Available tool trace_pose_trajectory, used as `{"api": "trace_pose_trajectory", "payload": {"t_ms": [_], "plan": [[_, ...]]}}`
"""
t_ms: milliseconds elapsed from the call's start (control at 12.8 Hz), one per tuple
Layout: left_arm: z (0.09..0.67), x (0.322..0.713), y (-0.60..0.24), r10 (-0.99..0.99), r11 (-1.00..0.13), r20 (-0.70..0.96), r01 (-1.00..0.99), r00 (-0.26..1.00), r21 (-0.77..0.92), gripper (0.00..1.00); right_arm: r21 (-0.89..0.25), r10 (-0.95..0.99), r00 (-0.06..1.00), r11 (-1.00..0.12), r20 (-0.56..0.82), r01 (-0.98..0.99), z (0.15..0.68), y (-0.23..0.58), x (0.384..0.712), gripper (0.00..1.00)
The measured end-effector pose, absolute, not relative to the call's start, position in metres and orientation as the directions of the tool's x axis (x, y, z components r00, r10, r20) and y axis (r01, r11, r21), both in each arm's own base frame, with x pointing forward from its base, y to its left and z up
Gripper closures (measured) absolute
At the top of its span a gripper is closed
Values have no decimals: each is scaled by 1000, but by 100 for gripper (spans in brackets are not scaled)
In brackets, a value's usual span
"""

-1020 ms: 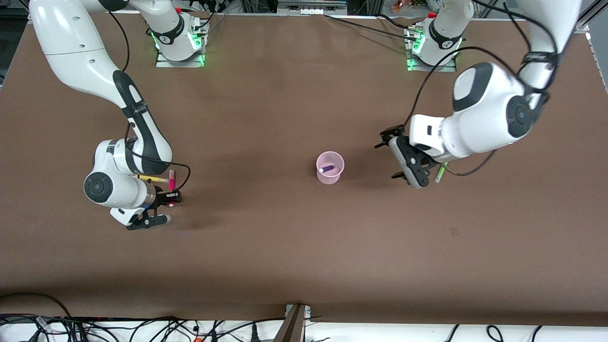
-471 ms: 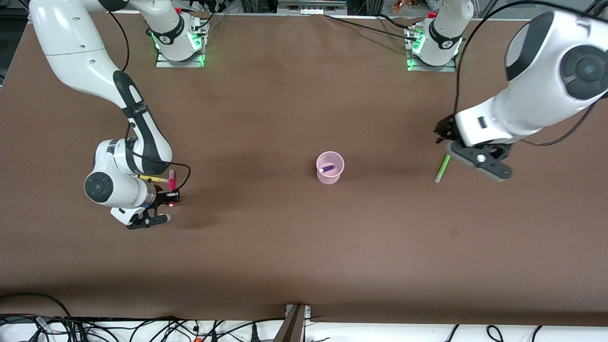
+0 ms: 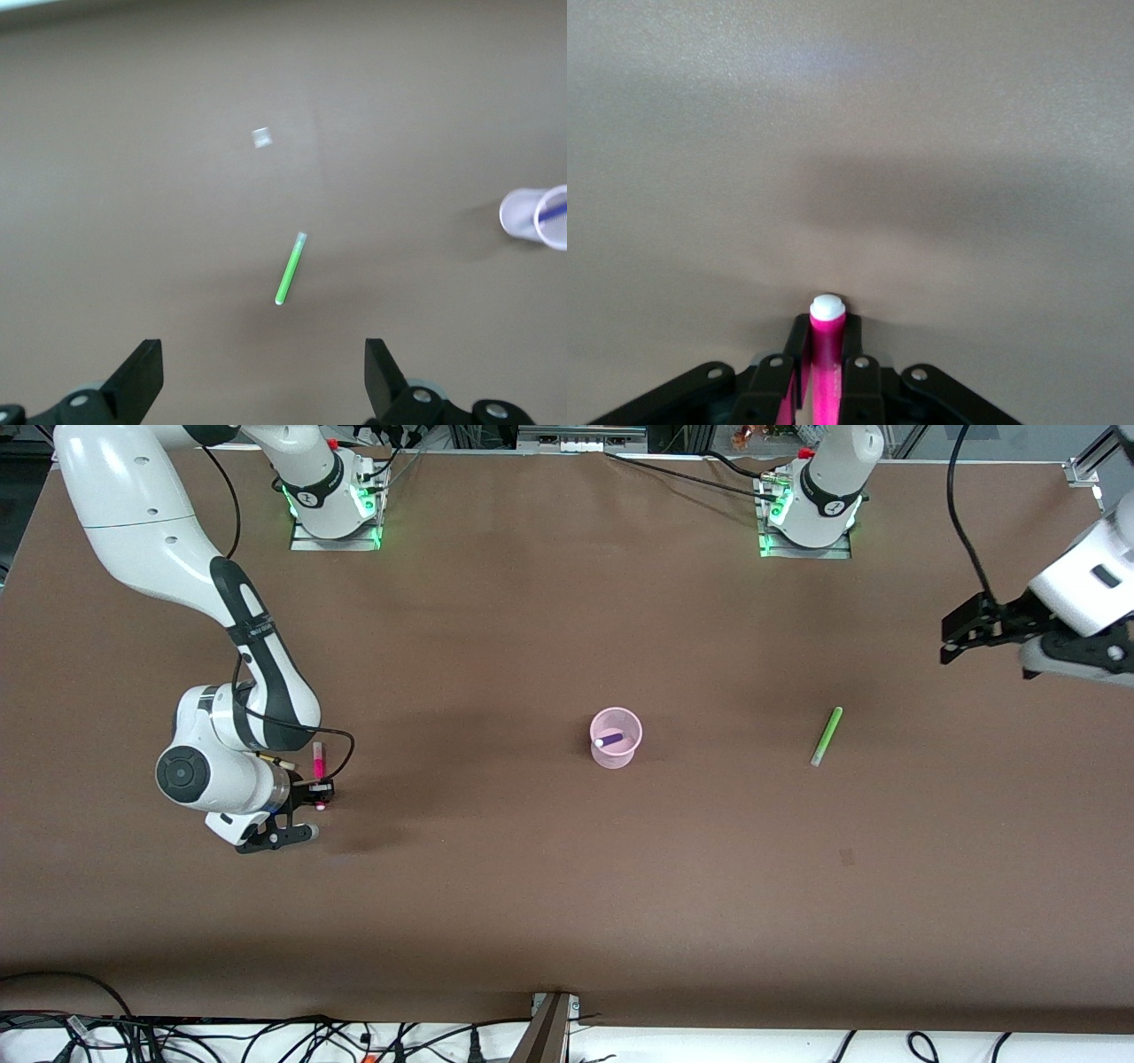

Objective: Organize pens into pink holder with both arms
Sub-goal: 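Lift the pink pen and carry it over the cup with the right gripper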

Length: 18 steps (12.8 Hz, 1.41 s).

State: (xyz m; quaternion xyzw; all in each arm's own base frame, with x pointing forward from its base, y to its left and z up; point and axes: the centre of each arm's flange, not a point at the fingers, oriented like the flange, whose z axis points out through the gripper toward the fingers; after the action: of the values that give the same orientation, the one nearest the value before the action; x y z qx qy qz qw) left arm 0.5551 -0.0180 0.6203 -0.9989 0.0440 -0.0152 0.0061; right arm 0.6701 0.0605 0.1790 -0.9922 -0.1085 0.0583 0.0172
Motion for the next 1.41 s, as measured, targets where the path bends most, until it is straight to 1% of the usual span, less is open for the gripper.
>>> {"api": "trace_pose_trajectory", "payload": {"t_ms": [235,392,549,863,1098,1412], "plan": [[636,542,-9,24,-1000,59,24,998,-9,0,-53,242,966,-970,-91,238,190,72,673,83],[626,546,-7,37,-999,39,38,999,-9,0,-69,287,957,-956,-40,284,222,105,677,83],[611,554,-9,34,-999,17,34,999,-11,0,-85,342,939,-936,18,342,261,149,674,83],[611,560,-9,33,-999,25,33,999,-10,0,-140,423,900,-890,102,435,317,237,653,83],[613,560,-14,26,-1000,29,26,999,-10,0,-170,448,879,-865,164,472,359,327,617,83],[612,561,-20,15,-1000,28,15,1000,-10,0,-133,425,872,-876,242,464,395,480,533,83]]}}
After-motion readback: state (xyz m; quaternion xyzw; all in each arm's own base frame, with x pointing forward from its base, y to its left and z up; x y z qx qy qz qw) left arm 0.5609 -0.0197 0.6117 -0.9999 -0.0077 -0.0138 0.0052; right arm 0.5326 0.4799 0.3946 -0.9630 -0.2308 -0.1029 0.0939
